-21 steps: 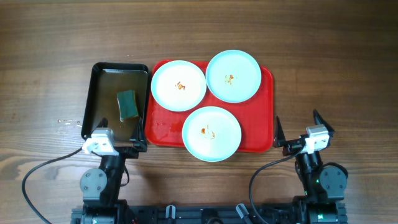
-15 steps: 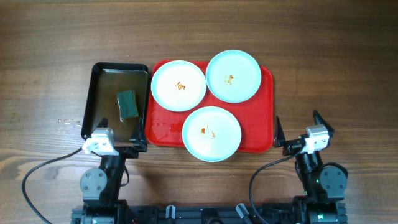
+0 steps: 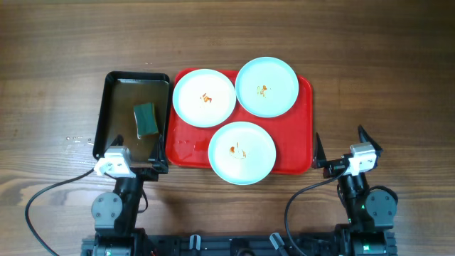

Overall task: Clean dirty plates on tray and stack at the side
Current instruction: 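Move left gripper to the green sponge and right gripper to the front plate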

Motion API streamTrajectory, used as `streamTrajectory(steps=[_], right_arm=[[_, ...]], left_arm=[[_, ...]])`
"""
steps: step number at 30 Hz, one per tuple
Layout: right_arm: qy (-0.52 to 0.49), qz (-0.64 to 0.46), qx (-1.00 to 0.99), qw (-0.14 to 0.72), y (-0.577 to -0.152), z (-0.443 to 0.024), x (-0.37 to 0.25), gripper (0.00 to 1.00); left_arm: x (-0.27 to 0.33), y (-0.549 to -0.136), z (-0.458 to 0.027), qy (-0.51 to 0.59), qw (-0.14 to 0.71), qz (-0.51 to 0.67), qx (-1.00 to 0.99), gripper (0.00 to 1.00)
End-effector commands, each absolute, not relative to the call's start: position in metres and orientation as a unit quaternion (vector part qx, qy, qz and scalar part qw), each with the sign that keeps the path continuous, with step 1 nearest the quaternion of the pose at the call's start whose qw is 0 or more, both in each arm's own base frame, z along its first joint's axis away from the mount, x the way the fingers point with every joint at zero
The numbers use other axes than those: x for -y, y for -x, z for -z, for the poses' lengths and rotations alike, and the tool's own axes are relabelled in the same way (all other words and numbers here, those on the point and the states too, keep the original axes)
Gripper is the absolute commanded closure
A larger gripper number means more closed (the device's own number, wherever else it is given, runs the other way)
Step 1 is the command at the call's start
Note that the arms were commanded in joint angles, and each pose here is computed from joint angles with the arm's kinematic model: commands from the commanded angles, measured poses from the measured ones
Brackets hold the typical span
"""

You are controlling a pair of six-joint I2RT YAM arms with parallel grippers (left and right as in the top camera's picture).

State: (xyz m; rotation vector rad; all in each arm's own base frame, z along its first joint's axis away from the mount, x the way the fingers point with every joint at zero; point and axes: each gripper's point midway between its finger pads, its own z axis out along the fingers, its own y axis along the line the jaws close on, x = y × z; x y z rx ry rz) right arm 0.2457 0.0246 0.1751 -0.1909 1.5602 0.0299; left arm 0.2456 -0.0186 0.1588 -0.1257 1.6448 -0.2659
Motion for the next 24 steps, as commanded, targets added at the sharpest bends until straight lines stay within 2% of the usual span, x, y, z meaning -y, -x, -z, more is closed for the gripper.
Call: streamTrajectory(steps=[1, 16, 21, 24], right_arm=[[0.095, -0.020, -0.701, 0.707, -0.245, -0.175, -0.029, 0.00], [0.077, -0.038, -0.703, 0.706, -0.245, -0.175, -0.029, 0.00], [0.048, -0.068, -0.698, 0.712, -0.243, -0.193, -0.029, 0.00], [0.054, -0.078, -0.724, 0.683, -0.246, -0.197, -0.033, 0.00]], left_arm=[[0.017, -0.246, -0.155, 0.053, 0.669, 0.109, -0.733, 0.00], [0.015, -0.246, -0.154, 0.058, 0.668, 0.108, -0.734, 0.00], [0.015, -0.247, -0.151, 0.060, 0.653, 0.106, -0.748, 0.00], [0.015, -0.247, -0.156, 0.064, 0.623, 0.103, -0.773, 0.00]])
